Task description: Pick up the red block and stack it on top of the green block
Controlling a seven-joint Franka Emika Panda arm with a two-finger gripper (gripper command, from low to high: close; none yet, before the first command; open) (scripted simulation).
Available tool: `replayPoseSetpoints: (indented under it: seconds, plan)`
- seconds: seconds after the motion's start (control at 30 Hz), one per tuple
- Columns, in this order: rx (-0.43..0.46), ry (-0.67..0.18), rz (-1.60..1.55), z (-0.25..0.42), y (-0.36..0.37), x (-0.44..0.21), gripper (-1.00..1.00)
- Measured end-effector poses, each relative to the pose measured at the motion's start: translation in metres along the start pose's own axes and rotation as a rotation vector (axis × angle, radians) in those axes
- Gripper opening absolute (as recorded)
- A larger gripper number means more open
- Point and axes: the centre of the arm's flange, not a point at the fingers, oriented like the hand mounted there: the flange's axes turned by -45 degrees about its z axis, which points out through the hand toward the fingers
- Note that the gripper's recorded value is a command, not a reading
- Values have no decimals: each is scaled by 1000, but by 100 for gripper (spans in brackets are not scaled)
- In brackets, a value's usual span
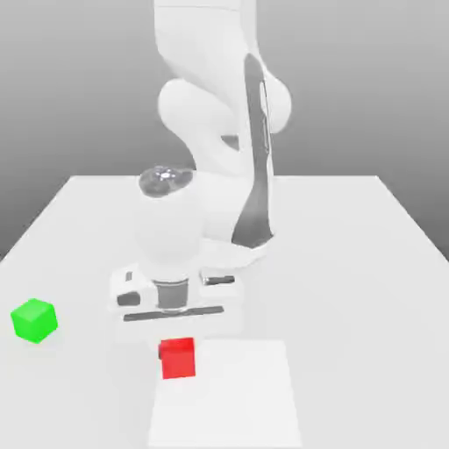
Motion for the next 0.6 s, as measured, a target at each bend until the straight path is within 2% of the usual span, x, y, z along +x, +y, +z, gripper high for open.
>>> replayPoseSetpoints:
  seconds: [0.27, 0.43, 0.6]
  plan:
    - [2, -4, 8, -46, 3, -3, -100]
    - [3, -5, 238, -62, 114, -42, -100]
    - [3, -5, 451, -78, 214, -115, -100]
